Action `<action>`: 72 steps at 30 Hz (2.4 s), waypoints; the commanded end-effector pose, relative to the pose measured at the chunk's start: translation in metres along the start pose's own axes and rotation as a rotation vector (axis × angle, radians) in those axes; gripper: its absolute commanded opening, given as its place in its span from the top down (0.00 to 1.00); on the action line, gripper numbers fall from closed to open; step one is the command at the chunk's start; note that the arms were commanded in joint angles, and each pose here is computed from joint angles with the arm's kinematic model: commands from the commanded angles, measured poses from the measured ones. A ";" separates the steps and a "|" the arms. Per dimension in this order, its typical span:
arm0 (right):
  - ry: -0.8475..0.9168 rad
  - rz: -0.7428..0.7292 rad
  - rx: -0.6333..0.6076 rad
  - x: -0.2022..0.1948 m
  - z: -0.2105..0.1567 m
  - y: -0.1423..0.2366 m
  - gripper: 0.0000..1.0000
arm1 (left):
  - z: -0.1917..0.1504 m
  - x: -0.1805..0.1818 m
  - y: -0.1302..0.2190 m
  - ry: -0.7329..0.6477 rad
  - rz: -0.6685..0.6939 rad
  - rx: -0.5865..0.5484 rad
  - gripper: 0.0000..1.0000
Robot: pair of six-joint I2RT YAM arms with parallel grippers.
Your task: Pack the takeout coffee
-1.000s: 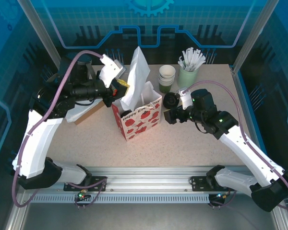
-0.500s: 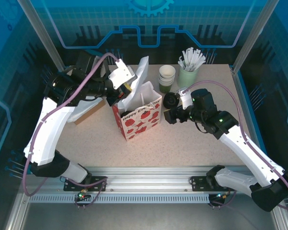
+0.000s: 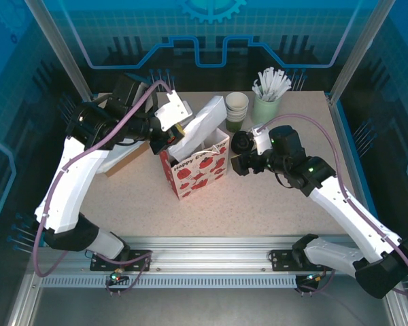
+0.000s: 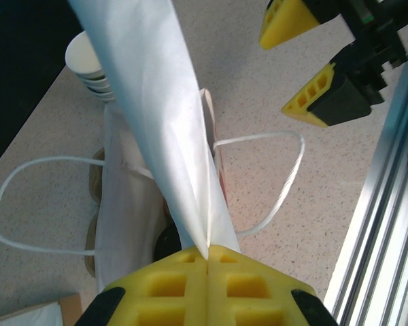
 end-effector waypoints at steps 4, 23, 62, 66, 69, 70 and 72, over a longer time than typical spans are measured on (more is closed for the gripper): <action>-0.003 0.020 0.004 0.005 -0.004 0.000 0.04 | -0.022 0.007 -0.003 0.066 0.064 0.117 1.00; -0.005 0.037 0.012 0.011 -0.004 -0.004 0.04 | -0.045 0.022 -0.031 0.153 0.111 0.221 1.00; -0.007 0.045 0.042 0.013 -0.012 -0.012 0.04 | -0.075 0.025 -0.070 0.225 0.194 0.291 0.36; -0.006 0.038 0.045 0.012 -0.014 -0.014 0.04 | -0.054 0.015 -0.074 0.283 0.116 0.174 0.58; -0.006 0.039 0.049 0.013 -0.015 -0.015 0.04 | -0.035 0.006 -0.074 0.321 0.054 0.045 0.74; -0.006 0.039 0.051 0.013 -0.015 -0.016 0.04 | -0.030 0.005 -0.074 0.331 0.043 0.009 0.77; -0.004 0.041 0.051 0.013 -0.015 -0.016 0.04 | -0.028 0.005 -0.075 0.351 0.041 -0.023 0.83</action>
Point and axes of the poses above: each hand's point on the last joint's axis, 136 mm out from that joint toward the fingers, its own y axis back along the fingers, its own x axis along the line the jaws close on, z = x × y, the point moved 2 cm from there along y, back along the fingers, and after that the axes turned 12 degrees about -y, right-handed, at the moved point
